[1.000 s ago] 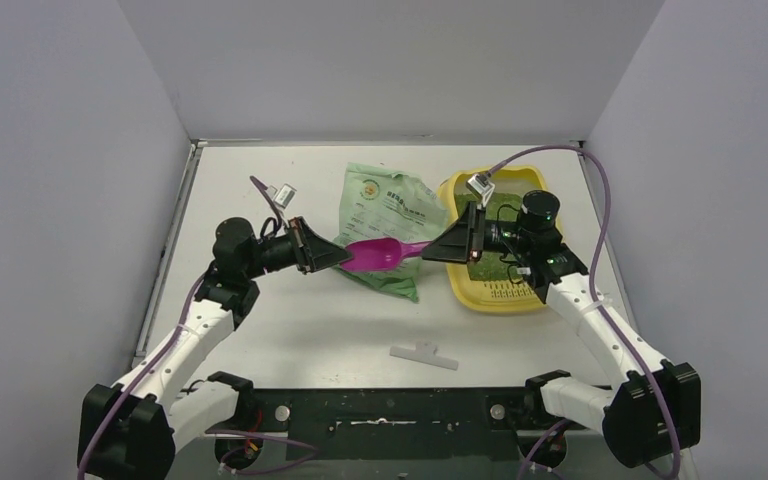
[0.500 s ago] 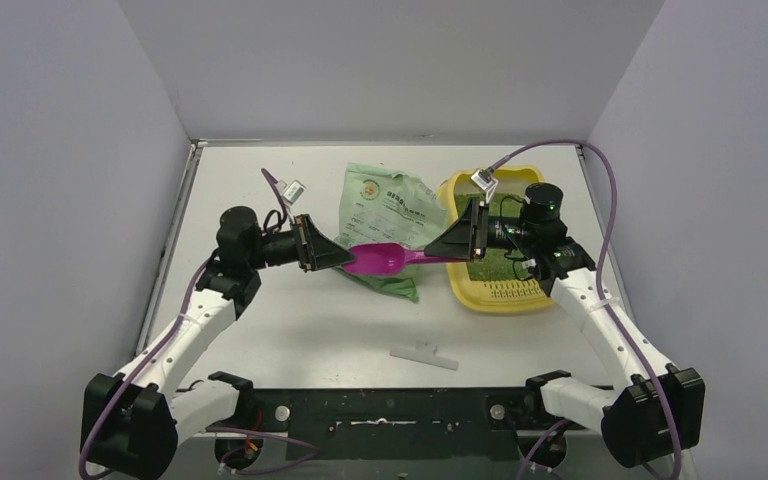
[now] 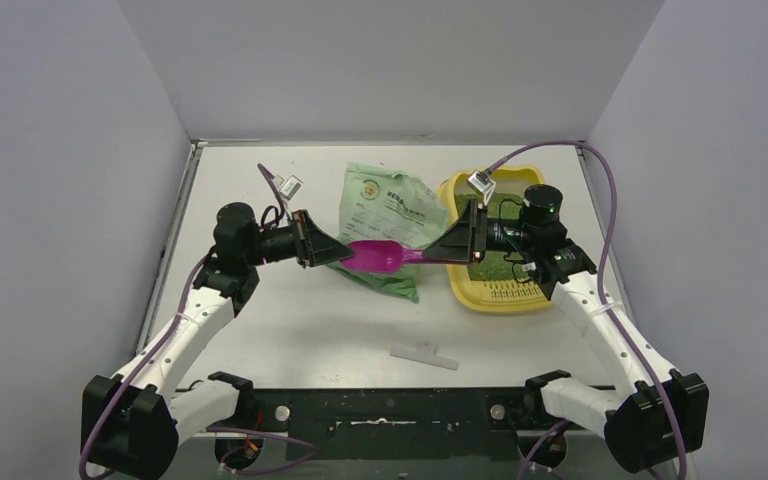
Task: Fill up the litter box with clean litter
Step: Pick up the spatula from the center of the board.
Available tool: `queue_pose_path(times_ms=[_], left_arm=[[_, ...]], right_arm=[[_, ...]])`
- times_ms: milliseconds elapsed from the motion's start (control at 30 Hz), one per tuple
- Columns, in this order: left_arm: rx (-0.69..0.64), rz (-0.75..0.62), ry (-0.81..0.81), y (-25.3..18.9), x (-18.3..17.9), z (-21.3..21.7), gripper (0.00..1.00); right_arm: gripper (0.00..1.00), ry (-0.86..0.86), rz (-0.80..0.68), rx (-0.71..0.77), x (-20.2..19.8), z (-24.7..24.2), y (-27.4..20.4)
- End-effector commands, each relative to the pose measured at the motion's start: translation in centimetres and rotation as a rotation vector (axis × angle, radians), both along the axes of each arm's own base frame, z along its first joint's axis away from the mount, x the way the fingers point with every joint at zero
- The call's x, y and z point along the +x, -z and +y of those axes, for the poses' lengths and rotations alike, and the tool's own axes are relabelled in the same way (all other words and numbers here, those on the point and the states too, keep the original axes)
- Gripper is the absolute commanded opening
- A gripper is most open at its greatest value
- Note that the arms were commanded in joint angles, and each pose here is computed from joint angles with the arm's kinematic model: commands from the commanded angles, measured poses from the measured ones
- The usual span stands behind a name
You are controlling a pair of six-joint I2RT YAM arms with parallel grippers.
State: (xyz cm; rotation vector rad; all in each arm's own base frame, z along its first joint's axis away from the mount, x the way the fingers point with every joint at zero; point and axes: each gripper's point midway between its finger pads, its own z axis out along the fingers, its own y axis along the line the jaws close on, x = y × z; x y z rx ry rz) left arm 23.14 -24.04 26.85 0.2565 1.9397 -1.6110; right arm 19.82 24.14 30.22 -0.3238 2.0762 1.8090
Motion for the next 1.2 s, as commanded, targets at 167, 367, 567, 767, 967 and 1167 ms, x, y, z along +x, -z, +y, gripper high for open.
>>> queue_pose_path(times_ms=[167, 367, 567, 767, 967, 1167], left_arm=[[-0.059, -0.109, -0.019, -2.7, 0.4, -0.1, 0.0], [-0.063, -0.117, -0.029, -2.7, 0.2, 0.1, 0.0], [-0.063, -0.122, -0.04, -2.6, 0.4, 0.1, 0.0], [-0.062, -0.125, -0.053, -2.6, 0.6, 0.2, 0.0], [-0.059, -0.123, -0.061, -2.5, 0.9, 0.3, 0.0], [-0.059, -0.126, -0.079, -2.5, 1.5, 0.2, 0.0]], right_arm=[[0.56, -0.021, -0.087, 0.034, -0.8, 0.4, -2.2], [0.51, 0.006, -0.053, 0.008, 0.0, 0.4, -0.7], [0.58, 0.048, -0.029, 0.002, 1.0, -0.1, -0.2], [0.61, 0.092, 0.009, -0.011, 1.8, -1.2, 0.8], [0.46, 0.08, -0.013, 0.009, 1.6, -1.3, 0.0], [0.44, 0.064, -0.024, 0.042, 1.4, -1.0, -1.0]])
